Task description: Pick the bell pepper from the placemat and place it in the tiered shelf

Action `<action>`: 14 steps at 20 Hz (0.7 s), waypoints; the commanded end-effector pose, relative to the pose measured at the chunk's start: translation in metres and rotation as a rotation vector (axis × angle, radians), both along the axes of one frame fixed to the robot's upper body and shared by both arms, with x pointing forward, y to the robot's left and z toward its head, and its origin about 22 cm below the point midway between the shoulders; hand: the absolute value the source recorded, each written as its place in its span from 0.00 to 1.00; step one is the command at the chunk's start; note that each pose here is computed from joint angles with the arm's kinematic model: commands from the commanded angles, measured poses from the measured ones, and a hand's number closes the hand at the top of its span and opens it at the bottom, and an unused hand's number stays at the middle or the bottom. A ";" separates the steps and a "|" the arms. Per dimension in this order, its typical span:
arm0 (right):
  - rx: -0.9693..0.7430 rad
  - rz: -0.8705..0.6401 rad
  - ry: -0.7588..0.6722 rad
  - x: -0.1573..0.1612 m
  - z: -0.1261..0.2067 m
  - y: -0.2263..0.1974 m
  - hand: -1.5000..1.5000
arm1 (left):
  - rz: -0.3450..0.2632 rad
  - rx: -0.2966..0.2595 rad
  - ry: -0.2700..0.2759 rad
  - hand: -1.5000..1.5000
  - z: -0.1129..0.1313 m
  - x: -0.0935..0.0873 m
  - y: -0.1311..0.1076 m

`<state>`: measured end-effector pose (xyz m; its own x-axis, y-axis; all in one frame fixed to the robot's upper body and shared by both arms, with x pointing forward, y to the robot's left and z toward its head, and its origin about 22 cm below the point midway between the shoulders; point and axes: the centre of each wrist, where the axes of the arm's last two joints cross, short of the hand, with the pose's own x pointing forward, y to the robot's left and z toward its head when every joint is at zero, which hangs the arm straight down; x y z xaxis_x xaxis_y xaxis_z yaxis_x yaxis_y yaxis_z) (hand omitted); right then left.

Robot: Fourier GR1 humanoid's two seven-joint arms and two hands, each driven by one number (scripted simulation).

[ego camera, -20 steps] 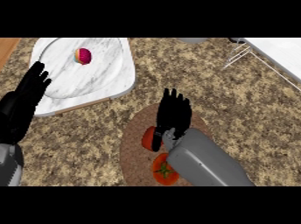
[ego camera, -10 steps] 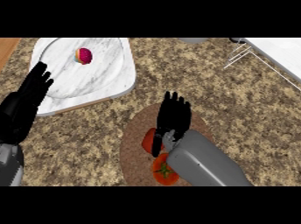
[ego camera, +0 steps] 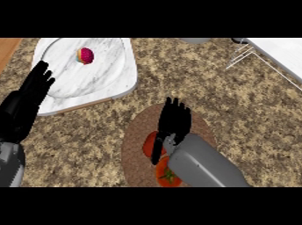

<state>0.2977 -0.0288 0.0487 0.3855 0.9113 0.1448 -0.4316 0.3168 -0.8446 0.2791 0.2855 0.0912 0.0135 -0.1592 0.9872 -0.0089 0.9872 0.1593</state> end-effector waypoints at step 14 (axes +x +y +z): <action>-0.168 -0.061 -0.062 -0.008 -0.024 0.016 1.00 | 0.018 -0.067 0.028 0.50 -0.014 0.012 -0.001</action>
<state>0.2903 -0.0207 0.0345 0.3078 0.9445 0.1151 -0.4126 0.2415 -0.8783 0.2833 0.2850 0.0897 0.0045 -0.1625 0.9867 -0.0048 0.9867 0.1625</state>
